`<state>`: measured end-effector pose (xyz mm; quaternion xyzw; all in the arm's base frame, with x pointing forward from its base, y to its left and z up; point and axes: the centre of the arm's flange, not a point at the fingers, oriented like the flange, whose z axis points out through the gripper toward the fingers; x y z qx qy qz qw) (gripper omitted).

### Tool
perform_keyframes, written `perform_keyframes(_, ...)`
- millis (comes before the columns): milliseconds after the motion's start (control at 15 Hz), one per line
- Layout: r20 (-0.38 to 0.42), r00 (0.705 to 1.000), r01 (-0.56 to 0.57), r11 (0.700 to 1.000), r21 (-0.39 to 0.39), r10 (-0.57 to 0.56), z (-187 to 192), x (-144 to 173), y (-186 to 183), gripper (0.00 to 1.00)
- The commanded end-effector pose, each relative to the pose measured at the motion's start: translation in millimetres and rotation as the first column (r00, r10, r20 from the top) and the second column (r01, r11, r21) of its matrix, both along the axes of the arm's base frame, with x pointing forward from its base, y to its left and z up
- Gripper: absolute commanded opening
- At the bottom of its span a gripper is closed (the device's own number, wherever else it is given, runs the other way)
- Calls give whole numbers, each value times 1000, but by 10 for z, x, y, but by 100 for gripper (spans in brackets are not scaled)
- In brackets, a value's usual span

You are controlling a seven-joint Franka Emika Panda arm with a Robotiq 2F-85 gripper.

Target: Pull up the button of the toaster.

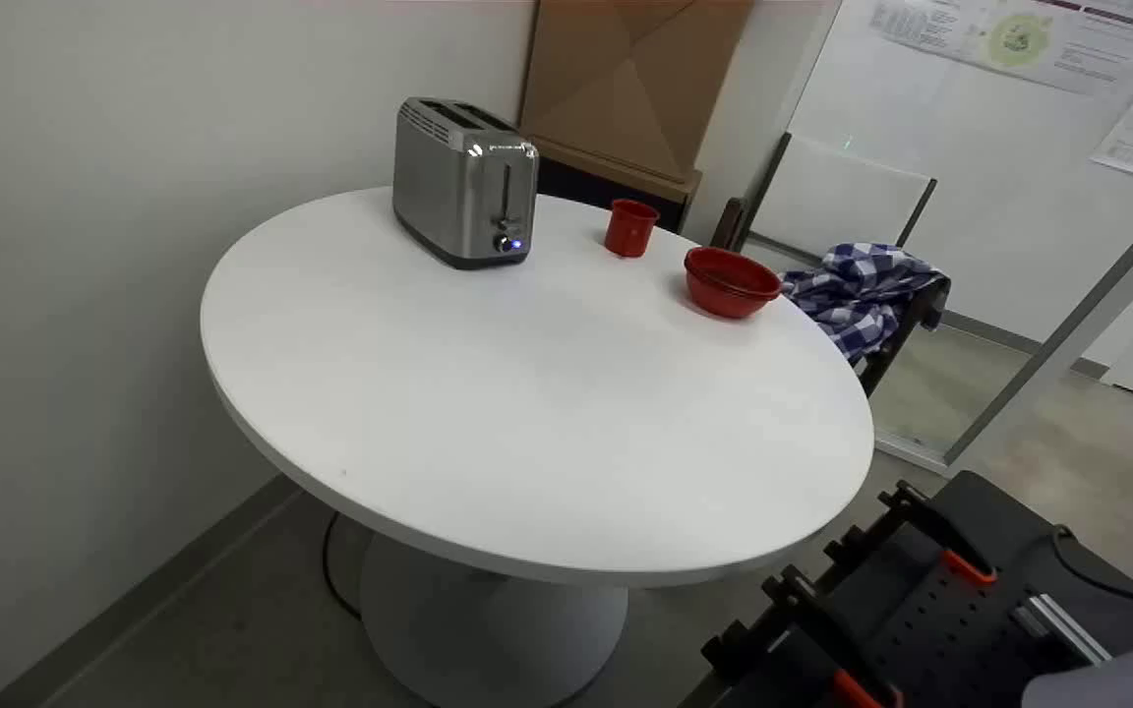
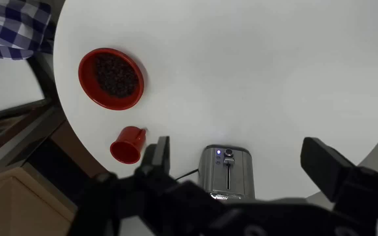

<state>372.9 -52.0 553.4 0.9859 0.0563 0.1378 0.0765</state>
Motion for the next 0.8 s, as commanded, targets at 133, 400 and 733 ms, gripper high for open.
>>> perform_keyframes(133, 2, 1000, 0, 1000, 0, 0, 12, 0, 0, 100)
perform_keyframes(400, -50, 999, 0, 1000, -3, 0, -157, 224, -75, 100)
perform_keyframes(733, -212, 977, -19, 1000, 16, 22, -672, 793, -245, 100)
